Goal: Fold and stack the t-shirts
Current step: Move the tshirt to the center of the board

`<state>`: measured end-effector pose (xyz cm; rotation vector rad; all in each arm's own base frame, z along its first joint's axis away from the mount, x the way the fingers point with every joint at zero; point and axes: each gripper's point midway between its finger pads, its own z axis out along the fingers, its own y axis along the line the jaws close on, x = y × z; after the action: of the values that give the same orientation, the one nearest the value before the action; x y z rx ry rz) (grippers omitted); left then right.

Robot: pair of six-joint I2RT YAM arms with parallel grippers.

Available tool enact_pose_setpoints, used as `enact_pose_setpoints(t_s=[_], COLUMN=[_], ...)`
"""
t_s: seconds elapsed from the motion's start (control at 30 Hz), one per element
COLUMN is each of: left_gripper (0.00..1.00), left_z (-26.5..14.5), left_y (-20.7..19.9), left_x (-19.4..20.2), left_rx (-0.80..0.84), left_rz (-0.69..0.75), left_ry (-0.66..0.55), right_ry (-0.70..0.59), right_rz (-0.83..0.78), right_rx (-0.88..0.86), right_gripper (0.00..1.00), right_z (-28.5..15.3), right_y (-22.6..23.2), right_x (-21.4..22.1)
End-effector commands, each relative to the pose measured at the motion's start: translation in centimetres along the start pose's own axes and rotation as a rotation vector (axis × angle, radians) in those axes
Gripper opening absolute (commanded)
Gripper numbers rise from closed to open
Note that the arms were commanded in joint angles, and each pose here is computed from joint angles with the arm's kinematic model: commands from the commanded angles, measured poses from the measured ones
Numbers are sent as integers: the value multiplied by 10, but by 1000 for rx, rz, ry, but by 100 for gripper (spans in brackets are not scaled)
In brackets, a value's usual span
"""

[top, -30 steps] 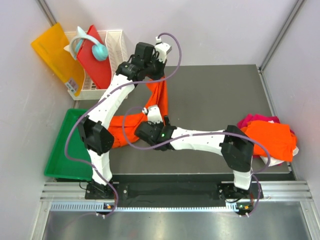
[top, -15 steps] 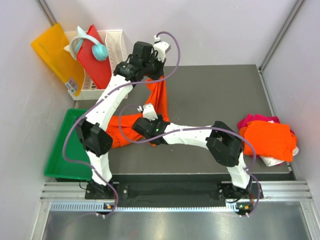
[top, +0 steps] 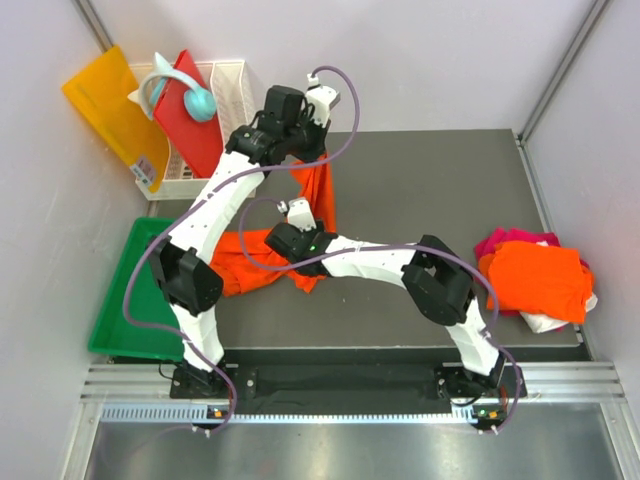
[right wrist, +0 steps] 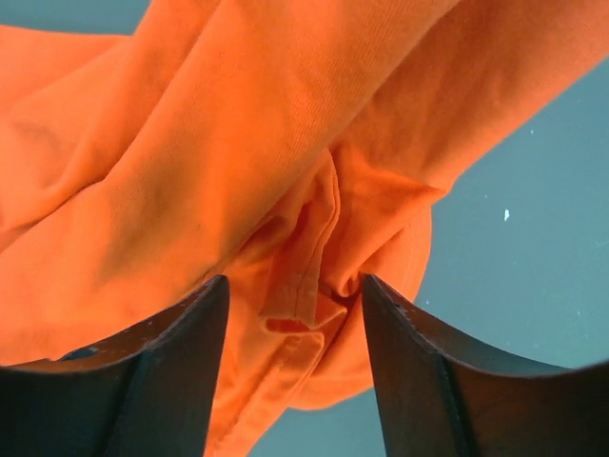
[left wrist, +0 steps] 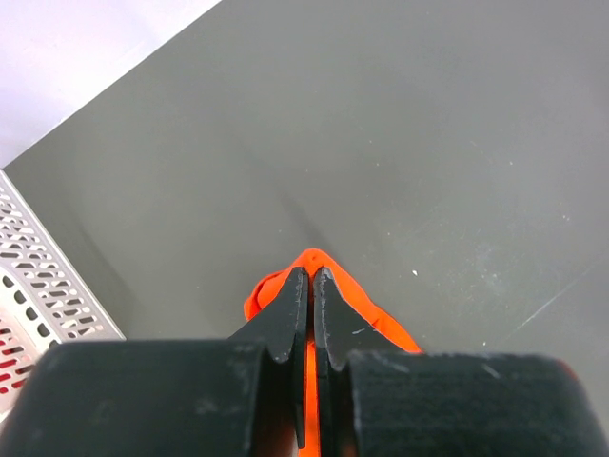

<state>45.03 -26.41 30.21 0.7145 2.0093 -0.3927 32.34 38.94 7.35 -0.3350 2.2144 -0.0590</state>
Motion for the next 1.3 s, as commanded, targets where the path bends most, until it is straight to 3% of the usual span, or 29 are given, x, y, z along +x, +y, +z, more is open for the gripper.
enact_pose_setpoints(t_s=[0.0,0.3,0.4,0.47,0.5,0.67,0.7,0.83,0.87,1.0,1.13,1.27], left_gripper=[0,0,0,0,0,2,7,75,81,98,99,99], left_z=[-28,-28,-29,-29,-29,-29,-29,-28,-28,-33,-38,-50], left_y=[-1,-1,0,0,0,5,7,25,29,46,50,44], left_x=[-29,-27,-27,-27,-26,-22,-20,-12,-12,-10,6,27], left_rx=[-15,-14,-17,-20,-20,-48,-61,-130,-141,-156,-155,-146], left_rz=[34,39,40,41,39,39,36,3,-8,-83,-108,-108], left_ry=[-102,-96,-96,-97,-94,-84,-75,-56,-57,-71,-40,-1], right_ry=[-17,-2,-1,-5,-6,-44,-66,-117,-159,-228,-285,-313], right_rz=[37,44,53,61,60,95,109,173,217,278,295,314], right_rx=[-10,-19,-20,-19,-11,52,87,157,154,252,320,359], right_gripper=[56,36,22,4,0,0,0,0,0,0,0,0], right_z=[10,15,14,11,9,-20,-29,-76,-99,-142,-173,-192], right_y=[6,9,9,7,5,-29,-42,-101,-120,-189,-246,-274], right_x=[-13,-10,-10,-12,-12,-30,-36,-41,-56,-73,-100,-112])
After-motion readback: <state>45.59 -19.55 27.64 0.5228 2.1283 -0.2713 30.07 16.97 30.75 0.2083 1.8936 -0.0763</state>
